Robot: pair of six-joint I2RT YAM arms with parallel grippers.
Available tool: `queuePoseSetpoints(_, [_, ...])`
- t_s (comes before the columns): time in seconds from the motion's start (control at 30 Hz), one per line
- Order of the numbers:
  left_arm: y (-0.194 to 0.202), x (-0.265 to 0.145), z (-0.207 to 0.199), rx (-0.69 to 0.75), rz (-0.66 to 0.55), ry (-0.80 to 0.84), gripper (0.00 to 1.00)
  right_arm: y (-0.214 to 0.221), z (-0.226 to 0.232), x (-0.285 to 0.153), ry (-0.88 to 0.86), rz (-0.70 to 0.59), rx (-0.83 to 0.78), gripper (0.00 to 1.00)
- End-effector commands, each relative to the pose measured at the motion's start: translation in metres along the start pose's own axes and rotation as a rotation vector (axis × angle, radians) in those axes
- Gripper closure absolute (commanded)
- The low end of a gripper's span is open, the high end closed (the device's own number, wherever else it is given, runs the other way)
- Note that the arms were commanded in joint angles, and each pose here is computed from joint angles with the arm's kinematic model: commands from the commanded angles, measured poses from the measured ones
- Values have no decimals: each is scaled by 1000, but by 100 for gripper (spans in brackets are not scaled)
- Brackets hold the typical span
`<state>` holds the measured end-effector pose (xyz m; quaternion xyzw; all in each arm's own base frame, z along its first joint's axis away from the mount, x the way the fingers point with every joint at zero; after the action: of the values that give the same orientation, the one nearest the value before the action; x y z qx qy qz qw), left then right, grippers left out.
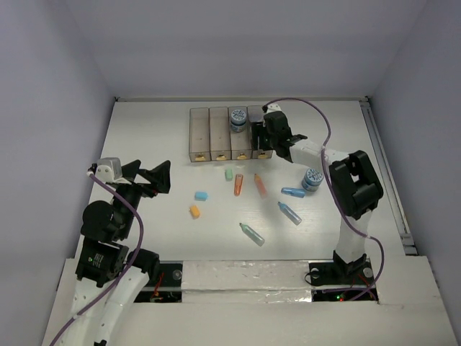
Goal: Sort the stationery into containers
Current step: Place the stationery in the storage box.
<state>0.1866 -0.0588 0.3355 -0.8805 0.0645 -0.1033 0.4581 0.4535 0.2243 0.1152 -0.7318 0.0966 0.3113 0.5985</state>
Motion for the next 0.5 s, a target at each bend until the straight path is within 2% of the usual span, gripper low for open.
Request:
queuePoseSetpoints(0.0, [-15,2,-10,2,-49,38,1,-37,-7,0,31,-107,7,27])
queuePoseSetpoints(0.13, [-15,2,-10,0,-51,38,1,-42,-9,-4,39,-119,11,16])
queuePoseSetpoints(0.2, [-15,2,-10,1,-50,40,1,-43,-9,-7,40,-127,15,3])
queuePoseSetpoints(0.37, [-16,2,-11,0,-52,45,1,-67,-15,-36,53,-211,40,0])
queuePoseSetpoints(0.47, [-16,1,-11,-1,-53,46,1,-65,-23,-52,92,-231,57,0])
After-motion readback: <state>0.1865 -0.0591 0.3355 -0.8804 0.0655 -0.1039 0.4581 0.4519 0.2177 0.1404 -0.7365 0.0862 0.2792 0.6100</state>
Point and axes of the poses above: each gripper's point midway between its finger pads, its own x axis out along the fingers, its own z axis along the line the jaws close on, y = z × x, the point moved 3 cm from there along -x, back along the fingers, and after that the axes turned 15 degrees about -x, right-handed, at the moved point
